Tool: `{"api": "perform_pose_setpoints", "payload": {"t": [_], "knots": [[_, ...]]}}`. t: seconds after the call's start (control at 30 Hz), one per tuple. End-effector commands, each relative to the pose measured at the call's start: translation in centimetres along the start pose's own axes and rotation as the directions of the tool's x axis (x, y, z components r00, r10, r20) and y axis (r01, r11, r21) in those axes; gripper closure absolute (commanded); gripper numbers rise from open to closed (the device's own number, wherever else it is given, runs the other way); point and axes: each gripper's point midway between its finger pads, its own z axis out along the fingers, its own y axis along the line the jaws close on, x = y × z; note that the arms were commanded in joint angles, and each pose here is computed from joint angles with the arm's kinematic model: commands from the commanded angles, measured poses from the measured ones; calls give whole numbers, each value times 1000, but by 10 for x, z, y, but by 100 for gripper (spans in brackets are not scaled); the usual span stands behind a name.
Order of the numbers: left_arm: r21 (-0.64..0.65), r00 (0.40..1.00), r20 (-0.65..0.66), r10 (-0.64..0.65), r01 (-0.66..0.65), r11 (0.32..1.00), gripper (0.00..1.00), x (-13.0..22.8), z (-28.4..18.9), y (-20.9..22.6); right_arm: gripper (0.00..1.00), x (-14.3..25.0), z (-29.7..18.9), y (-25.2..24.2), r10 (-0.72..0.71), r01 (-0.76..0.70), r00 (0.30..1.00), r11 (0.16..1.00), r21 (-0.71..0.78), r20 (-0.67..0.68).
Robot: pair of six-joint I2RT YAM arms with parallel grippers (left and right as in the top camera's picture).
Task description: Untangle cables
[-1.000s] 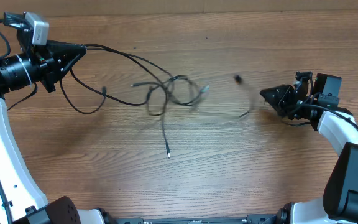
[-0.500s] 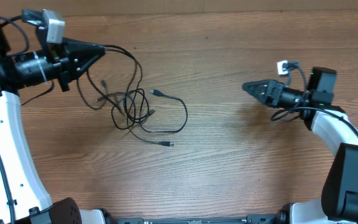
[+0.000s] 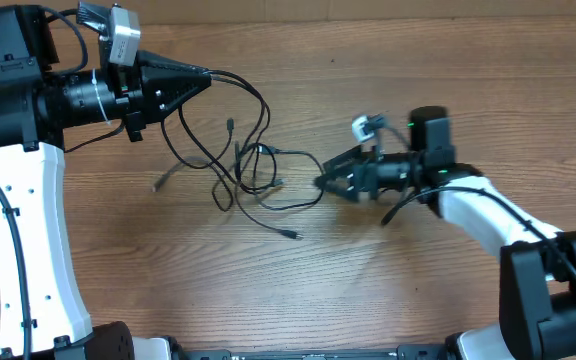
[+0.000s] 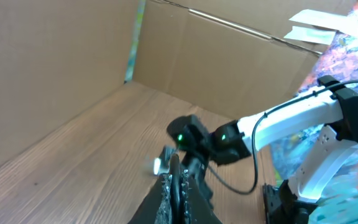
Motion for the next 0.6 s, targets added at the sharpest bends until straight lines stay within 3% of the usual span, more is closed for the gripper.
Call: {"api": "perform_pose_setpoints", "payload": {"t": [0.0,0.13,0.27,0.57], "knots": [[51,999,27,31,-32,998,96,-15,2,-23,22,1,21,0,-110,111,994,992,58,-31],[73,999,21,33,-35,997,96,-14,9,-28,25,1,46,13,-193,196,980,979,54,-50],[97,999,16,36,-37,995,96,-13,15,-33,32,3,63,7,-232,241,970,958,152,-74],[111,999,15,44,-45,993,96,-15,19,-36,25,0,85,-1,-305,316,949,906,281,-84]]}}
